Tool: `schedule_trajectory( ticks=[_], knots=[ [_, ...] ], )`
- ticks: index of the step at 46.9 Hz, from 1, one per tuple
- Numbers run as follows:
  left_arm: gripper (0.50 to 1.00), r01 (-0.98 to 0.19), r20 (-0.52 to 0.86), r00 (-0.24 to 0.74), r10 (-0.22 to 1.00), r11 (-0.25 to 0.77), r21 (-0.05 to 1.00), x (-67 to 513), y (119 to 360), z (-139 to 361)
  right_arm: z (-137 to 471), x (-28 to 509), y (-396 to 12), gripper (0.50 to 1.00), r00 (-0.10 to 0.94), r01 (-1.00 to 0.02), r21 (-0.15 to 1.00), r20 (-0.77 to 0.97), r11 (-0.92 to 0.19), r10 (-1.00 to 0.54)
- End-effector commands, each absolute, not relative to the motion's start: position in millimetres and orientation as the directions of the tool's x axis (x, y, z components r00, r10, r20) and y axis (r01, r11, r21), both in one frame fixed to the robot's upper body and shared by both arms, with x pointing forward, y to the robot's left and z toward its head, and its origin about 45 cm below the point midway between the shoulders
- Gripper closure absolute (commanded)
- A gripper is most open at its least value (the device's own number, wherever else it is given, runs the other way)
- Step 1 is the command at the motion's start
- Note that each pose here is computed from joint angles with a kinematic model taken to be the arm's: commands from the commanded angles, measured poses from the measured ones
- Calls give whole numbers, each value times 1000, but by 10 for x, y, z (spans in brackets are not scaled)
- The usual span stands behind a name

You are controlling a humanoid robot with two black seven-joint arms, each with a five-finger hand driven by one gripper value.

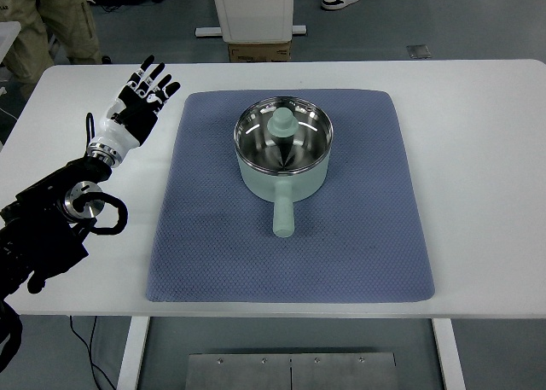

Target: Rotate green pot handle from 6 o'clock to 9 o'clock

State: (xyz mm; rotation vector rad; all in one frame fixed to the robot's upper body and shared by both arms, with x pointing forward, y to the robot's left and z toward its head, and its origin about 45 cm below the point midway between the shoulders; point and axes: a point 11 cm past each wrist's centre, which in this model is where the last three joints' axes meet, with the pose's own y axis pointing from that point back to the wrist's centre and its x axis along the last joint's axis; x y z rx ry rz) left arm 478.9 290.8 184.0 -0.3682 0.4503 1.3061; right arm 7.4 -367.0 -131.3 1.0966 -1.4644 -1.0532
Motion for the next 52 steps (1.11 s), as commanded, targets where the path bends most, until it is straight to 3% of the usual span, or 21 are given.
schedule_trajectory(
  ticks=[1,52],
  knots=[
    [500,-974,-516,196,834,225,-7,4785,2904,1831,-1314,73,-3670,500,-105,-118,970,202,214,-974],
    [500,-976,-515,198,834,218,-21,4782,2913,1841,-1314,73,-3670,500,-105,-118,970,202,214,-974]
  ],
)
